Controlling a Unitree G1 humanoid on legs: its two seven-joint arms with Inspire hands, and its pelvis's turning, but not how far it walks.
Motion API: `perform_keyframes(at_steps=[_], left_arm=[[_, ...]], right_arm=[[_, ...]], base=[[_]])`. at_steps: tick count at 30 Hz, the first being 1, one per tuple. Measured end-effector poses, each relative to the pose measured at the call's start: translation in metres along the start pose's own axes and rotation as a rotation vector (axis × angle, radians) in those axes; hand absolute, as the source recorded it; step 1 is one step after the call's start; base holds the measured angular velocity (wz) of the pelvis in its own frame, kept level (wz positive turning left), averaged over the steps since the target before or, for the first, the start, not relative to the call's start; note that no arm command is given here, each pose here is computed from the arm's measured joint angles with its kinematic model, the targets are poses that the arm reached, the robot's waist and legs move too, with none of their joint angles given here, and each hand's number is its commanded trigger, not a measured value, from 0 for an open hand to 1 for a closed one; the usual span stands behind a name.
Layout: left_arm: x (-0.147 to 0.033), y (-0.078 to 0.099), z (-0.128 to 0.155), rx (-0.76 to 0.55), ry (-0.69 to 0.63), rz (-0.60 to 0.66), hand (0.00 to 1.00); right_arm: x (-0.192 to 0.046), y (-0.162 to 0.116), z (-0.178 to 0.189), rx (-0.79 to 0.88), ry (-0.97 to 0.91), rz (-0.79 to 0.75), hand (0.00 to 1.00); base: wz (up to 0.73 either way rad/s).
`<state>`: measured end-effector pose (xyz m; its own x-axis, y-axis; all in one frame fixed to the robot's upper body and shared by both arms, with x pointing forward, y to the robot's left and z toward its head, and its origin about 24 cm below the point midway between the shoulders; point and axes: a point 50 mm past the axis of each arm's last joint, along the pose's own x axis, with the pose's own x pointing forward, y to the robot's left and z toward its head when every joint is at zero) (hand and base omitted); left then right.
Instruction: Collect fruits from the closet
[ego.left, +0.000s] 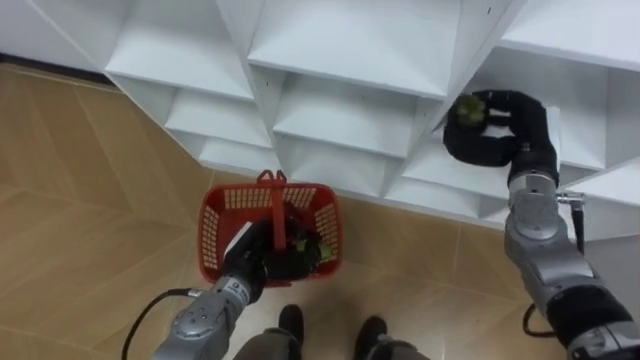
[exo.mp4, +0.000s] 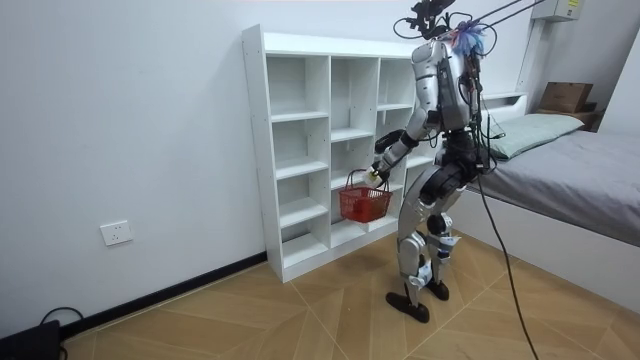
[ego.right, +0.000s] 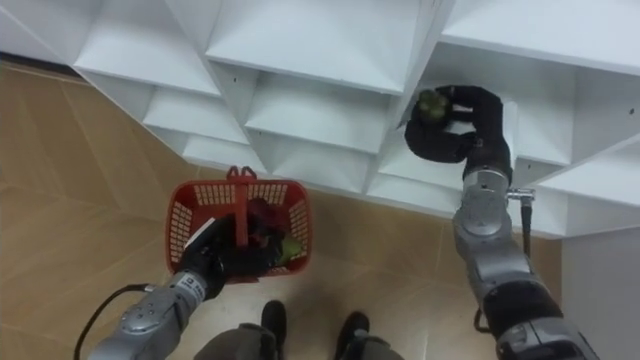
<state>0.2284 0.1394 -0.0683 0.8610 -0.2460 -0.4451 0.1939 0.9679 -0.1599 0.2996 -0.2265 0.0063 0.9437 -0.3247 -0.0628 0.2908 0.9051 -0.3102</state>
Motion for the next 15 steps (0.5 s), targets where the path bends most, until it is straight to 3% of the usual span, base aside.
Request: perform_keyframes(at_steps=[15], left_arm=[[-0.015, 0.01, -0.003, -0.062, -0.079, 0.062, 1.0]], right_arm=[[-0.043, 0.001, -0.028, 0.039, 0.036, 0.035, 1.0]], base=[[-0.11]])
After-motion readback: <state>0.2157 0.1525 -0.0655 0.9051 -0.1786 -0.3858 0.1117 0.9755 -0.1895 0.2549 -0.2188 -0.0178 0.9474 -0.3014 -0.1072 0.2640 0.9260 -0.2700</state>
